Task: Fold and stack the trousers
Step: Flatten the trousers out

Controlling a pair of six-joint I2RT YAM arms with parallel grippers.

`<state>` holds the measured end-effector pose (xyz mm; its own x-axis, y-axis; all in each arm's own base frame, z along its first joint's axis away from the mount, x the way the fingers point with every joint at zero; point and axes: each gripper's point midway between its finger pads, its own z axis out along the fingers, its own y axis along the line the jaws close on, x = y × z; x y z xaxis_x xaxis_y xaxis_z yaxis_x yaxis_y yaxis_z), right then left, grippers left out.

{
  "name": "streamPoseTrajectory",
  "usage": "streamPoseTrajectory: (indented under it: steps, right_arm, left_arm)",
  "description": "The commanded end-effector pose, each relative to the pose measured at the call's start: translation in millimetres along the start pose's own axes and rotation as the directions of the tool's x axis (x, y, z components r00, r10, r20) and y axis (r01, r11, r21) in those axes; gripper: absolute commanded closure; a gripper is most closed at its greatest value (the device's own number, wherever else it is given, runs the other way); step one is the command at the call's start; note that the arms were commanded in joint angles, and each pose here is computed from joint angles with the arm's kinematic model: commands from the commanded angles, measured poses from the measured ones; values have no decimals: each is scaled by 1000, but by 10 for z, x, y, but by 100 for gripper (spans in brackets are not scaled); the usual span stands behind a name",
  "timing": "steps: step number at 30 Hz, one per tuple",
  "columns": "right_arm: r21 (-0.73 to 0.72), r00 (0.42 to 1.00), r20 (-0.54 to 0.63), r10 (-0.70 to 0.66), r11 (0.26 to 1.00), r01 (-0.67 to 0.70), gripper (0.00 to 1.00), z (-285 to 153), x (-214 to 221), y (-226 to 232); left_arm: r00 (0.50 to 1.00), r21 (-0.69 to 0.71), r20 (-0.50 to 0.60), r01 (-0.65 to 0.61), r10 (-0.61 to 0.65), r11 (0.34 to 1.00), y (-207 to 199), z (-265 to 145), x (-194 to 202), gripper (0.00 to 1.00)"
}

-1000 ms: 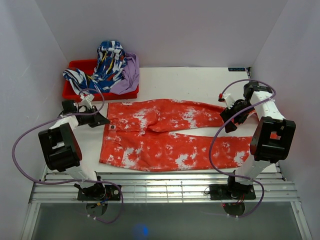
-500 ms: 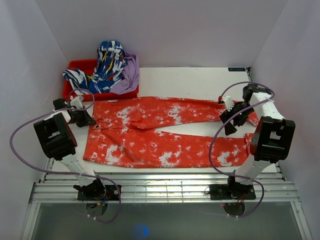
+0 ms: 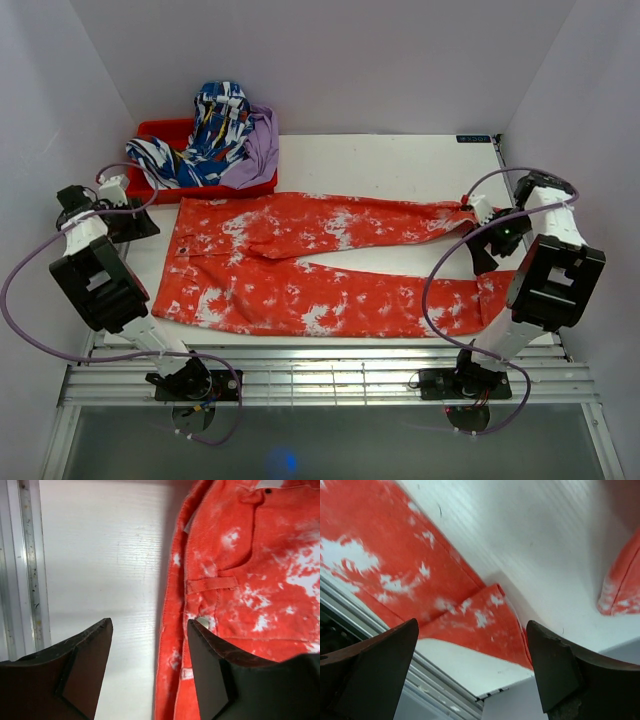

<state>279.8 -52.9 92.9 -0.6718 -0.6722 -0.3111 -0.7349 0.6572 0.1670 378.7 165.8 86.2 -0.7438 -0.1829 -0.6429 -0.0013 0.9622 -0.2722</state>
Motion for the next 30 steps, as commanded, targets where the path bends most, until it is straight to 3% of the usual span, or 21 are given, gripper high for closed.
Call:
streamPoseTrajectory:
  steps: [1,4,6,12,20,21,28,30]
  right_arm:
    - [36,993,-58,-98,994,101,5,-340,349,-91]
    - [61,981,-85,-175,982,180,4,-547,610,-271]
    - [75,971,-103,-217,971,225,6,-624,719,-400]
    - [69,996,-12,-85,994,85,5,-564,906,-671]
    - [26,994,93,-57,998,55,0,-438,509,-578]
    - [22,994,92,-54,998,52,4,-419,456,-556]
    - [-36,995,-96,-3,999,-1,12,3,551,-419]
    - [-30,993,-120,0,1000,-4,22,31,601,-449]
  left_arm:
    - [987,55,53,-157,154,986,-239,-362,-219,27]
    - [981,207,49,-192,186,959,-562,-471,-82,11]
    - [976,310,40,-214,212,926,-755,-517,58,11]
    - [981,409,-5,-175,194,896,-961,-527,397,10]
    - [984,417,-21,-152,176,896,-1013,-541,518,10]
    - [986,419,-30,-138,166,898,-1018,-524,548,10]
    - [989,303,-124,-37,78,952,-758,-337,676,9]
    - [984,267,-160,-29,73,963,-687,-303,751,10]
